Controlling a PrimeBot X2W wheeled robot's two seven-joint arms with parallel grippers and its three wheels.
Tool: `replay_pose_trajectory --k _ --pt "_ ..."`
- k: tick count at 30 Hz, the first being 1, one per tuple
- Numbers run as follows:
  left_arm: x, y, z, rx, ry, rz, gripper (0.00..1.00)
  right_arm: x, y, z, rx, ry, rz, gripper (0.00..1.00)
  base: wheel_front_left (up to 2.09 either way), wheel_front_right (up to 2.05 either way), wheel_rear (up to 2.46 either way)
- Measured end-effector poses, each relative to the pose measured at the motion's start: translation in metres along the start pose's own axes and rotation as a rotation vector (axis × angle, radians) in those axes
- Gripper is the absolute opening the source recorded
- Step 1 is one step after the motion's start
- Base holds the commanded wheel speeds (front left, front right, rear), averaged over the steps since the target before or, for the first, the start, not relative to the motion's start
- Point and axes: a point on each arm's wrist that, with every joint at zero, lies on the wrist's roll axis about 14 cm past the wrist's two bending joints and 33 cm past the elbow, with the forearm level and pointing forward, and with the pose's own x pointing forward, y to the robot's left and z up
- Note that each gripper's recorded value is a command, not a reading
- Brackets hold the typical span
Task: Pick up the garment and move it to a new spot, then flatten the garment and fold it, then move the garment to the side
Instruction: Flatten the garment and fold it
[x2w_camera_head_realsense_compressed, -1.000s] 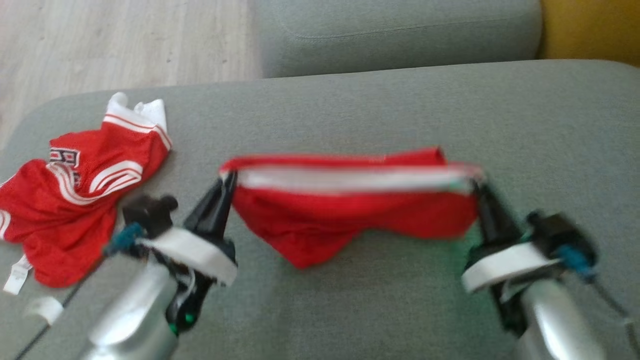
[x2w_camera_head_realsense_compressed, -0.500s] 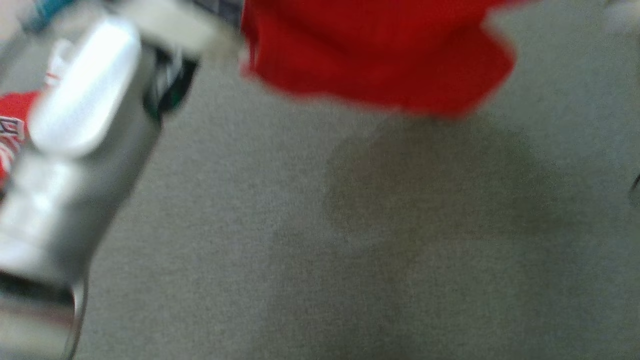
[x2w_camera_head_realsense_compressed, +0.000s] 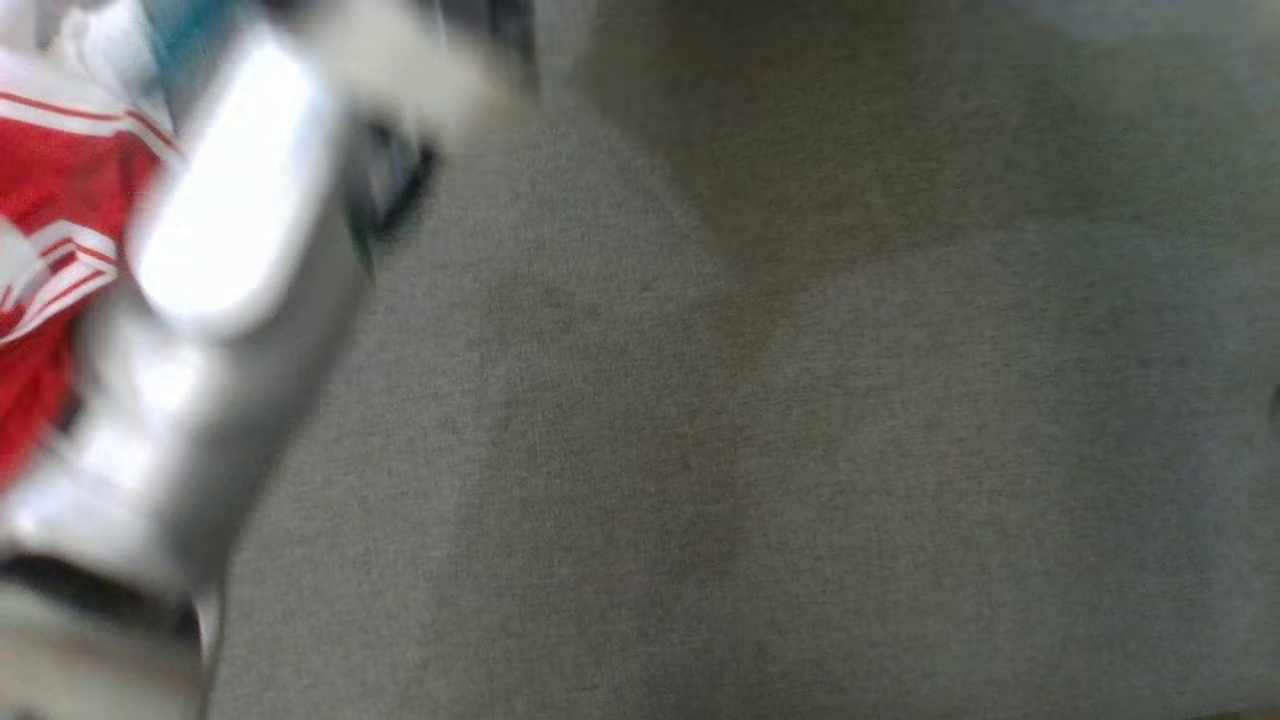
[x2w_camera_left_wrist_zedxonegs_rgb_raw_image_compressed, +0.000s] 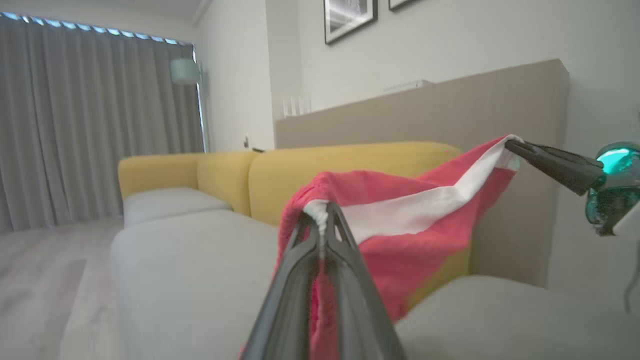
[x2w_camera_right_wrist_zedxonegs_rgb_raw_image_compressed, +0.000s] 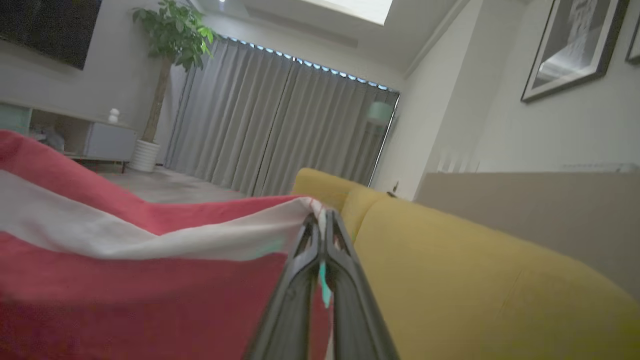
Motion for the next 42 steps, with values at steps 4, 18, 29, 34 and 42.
replay_pose_trajectory --k 4,18,29,34,42 --pt "-0.061 -0.033 -0.055 -0.096 0.153 0.002 0.0 -0.074 0.028 -0.053 0.098 0.198 0.03 0.0 0.0 0.0 0.0" --pt "-0.244 -0.16 -0.103 -0.304 0.46 -0.021 0.0 -0.277 0.048 -0.032 0.359 0.503 -0.03 0.0 0.0 0.0 0.0" --pt "-0.249 -0.175 -0.066 -0.385 0.357 0.052 0.0 -0.284 0.038 -0.003 0.332 0.532 0.019 0.0 0.0 0.0 0.0" --pt "-0.224 -0.152 -0.067 -0.356 0.342 0.1 0.0 -0.245 0.046 -0.027 0.265 0.575 0.149 0.0 0.0 0.0 0.0" --pt "-0.188 -0.106 -0.082 -0.384 0.34 0.222 0.0 -0.176 0.07 -0.068 0.166 0.634 0.349 0.0 0.0 0.0 0.0"
